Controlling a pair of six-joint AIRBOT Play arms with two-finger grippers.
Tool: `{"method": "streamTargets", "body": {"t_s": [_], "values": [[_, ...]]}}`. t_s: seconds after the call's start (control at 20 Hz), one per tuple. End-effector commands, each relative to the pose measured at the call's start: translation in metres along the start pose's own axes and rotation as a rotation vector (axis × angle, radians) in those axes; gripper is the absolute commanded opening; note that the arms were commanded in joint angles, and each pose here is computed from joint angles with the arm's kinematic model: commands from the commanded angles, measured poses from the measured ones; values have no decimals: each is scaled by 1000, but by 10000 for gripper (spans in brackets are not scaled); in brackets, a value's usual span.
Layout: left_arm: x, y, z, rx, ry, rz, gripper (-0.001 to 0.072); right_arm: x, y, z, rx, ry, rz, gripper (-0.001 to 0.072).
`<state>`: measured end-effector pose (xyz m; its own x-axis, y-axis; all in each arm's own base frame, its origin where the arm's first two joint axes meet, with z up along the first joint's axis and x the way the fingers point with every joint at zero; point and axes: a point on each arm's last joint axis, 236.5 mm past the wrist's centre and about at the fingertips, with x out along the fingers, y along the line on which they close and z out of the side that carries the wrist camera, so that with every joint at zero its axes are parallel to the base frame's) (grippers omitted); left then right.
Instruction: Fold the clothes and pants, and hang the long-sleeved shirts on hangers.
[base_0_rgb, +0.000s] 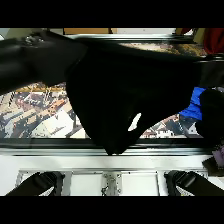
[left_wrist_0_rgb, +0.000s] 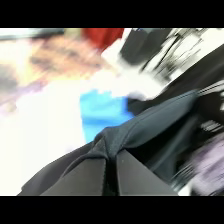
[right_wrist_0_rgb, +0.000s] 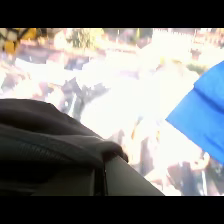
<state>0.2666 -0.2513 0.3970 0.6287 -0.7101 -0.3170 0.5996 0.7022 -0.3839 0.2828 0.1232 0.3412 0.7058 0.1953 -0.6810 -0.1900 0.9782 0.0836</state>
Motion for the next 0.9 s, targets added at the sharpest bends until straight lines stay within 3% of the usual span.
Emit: {"method": "streamTargets", "body": {"t_s": [0.0, 0.1, 0.4, 0.6, 0.85], "values": [[40, 74, -80, -36, 368, 212, 21, 41, 17, -31, -106, 193, 25, 18], [61, 118, -147, -67, 585, 285, 20, 74, 22, -69, -176, 391, 39, 18], [62, 139, -334, -248, 940, 213, 21, 152, 17, -179, -127, 745, 137, 17], [72, 154, -363, -280, 935, 242, 21, 185, -15, -187, 96, 798, 47, 21], [91, 143, -342, -274, 923, 182, 21, 189, 3, -184, 88, 770, 62, 21]]}}
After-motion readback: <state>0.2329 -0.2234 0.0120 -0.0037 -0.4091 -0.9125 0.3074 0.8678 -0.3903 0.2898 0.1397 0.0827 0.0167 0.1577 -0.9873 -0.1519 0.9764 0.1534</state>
